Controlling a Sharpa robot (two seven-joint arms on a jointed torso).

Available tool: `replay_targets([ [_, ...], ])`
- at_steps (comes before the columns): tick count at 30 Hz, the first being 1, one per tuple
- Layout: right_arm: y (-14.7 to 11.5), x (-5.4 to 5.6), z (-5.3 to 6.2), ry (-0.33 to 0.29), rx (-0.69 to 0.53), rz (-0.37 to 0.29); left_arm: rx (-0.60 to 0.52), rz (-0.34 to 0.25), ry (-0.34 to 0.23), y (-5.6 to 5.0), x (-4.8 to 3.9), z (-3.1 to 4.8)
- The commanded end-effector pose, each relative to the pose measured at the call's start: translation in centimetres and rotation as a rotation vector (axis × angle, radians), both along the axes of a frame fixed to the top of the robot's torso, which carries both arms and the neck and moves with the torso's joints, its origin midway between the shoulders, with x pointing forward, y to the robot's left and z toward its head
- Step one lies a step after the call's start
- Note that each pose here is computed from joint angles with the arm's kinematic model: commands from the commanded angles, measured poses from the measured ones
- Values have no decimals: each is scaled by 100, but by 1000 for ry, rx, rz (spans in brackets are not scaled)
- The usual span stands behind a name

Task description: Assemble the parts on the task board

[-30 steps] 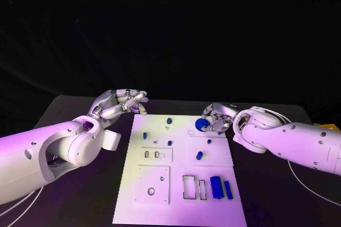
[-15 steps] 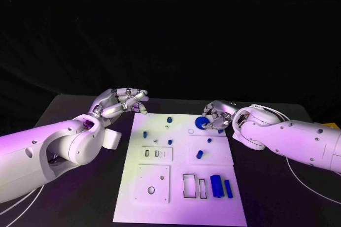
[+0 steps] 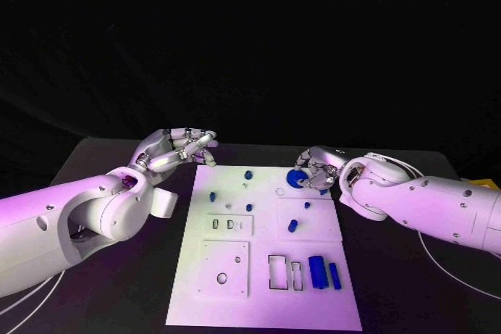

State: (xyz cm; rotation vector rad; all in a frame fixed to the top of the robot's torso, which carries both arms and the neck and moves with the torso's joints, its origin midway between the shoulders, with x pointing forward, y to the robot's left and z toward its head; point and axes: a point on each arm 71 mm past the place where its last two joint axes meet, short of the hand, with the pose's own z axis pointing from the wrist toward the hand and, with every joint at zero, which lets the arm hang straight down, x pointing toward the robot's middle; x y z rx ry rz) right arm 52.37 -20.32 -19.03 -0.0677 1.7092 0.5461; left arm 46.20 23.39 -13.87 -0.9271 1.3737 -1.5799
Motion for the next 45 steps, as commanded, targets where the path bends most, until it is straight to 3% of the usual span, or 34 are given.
replay_targets([
  [1,22,-23,-14,-53,-40,16,-11,-21,-1,-25,-4,10],
  [18,84,-76,25,-97,-24,29,-10,-21,1,-21,-3,8],
  [27,486,-237,234,-181,-15,105,-10,-21,2,-23,3,4],
  [32,755,-281,288,-207,-25,142,-11,-24,2,-37,4,3],
  [38,1025,-306,284,-214,-32,177,-11,-26,3,-44,4,3],
  [45,1257,-333,192,-200,-40,208,-13,-30,2,-61,2,5],
])
